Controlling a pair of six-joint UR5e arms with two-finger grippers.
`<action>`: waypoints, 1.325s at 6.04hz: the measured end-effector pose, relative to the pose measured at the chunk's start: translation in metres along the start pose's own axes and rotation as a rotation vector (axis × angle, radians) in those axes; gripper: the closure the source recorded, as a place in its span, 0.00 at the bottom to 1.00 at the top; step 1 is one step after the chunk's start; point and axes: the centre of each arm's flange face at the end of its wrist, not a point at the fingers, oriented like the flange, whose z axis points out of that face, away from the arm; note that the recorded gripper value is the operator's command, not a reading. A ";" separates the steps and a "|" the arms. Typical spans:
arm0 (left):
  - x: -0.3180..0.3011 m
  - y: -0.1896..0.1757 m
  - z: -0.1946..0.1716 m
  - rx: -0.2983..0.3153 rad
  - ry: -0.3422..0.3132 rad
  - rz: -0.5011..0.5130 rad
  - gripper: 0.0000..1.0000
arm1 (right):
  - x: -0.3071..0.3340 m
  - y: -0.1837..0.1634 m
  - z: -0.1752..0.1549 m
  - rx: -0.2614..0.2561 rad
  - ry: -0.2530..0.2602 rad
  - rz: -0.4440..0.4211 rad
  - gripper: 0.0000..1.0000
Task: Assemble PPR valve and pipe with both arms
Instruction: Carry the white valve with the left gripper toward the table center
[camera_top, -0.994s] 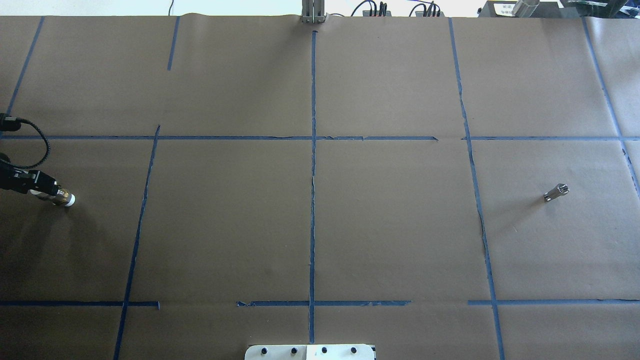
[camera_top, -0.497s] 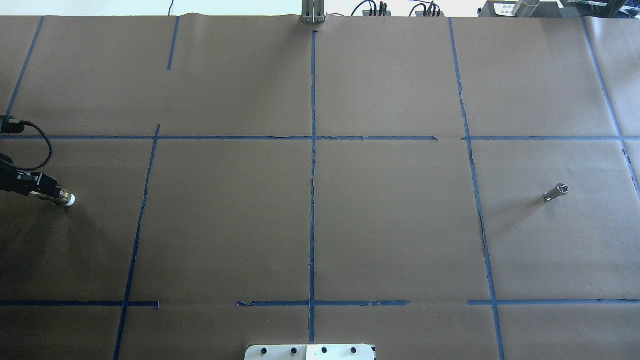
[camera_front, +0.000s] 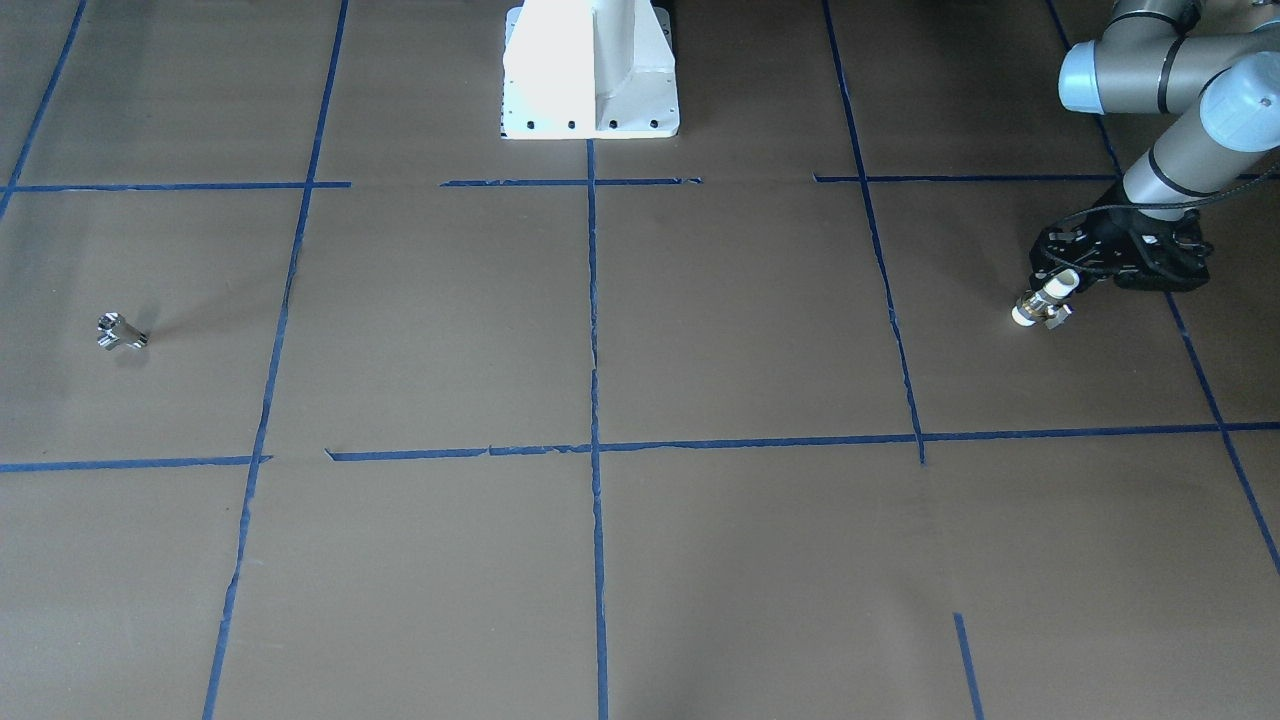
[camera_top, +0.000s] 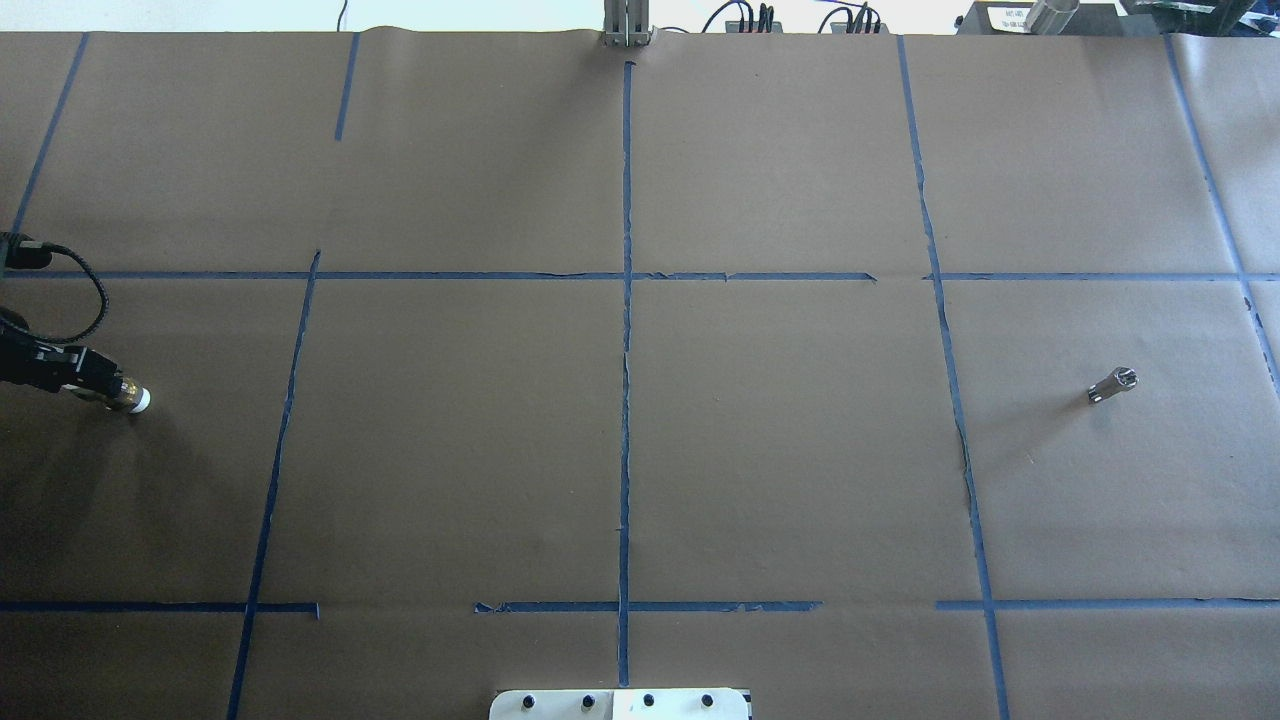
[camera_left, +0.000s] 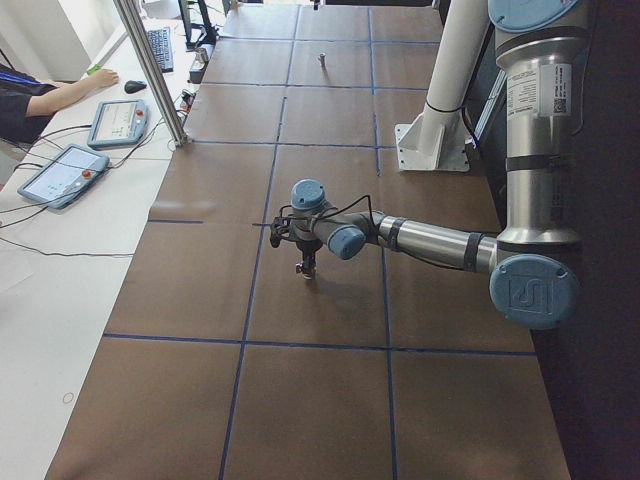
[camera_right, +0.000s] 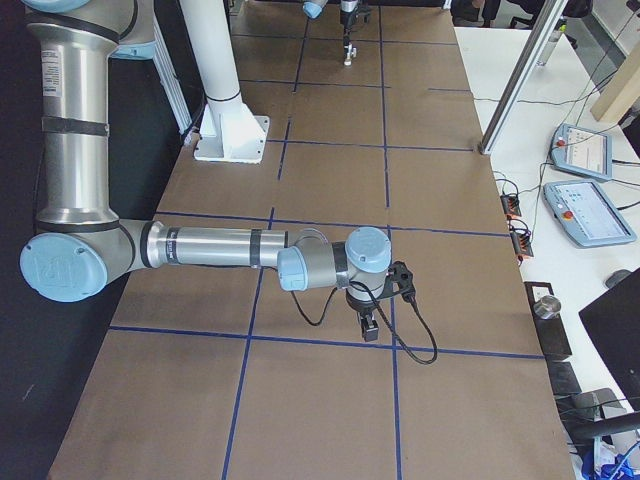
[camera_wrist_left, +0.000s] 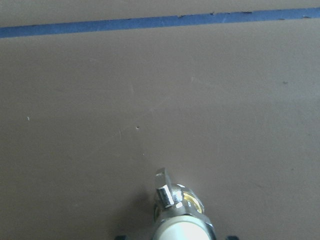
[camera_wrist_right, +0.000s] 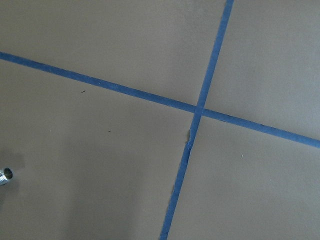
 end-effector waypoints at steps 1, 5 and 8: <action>0.002 -0.001 -0.001 0.001 0.004 0.002 0.96 | 0.000 0.000 0.000 0.000 0.000 0.001 0.00; 0.075 -0.023 -0.057 0.031 0.030 0.003 0.97 | -0.002 -0.001 -0.002 0.004 -0.001 0.003 0.00; 0.255 -0.067 -0.107 -0.003 0.051 -0.205 0.97 | -0.003 -0.002 -0.003 0.008 -0.001 0.001 0.00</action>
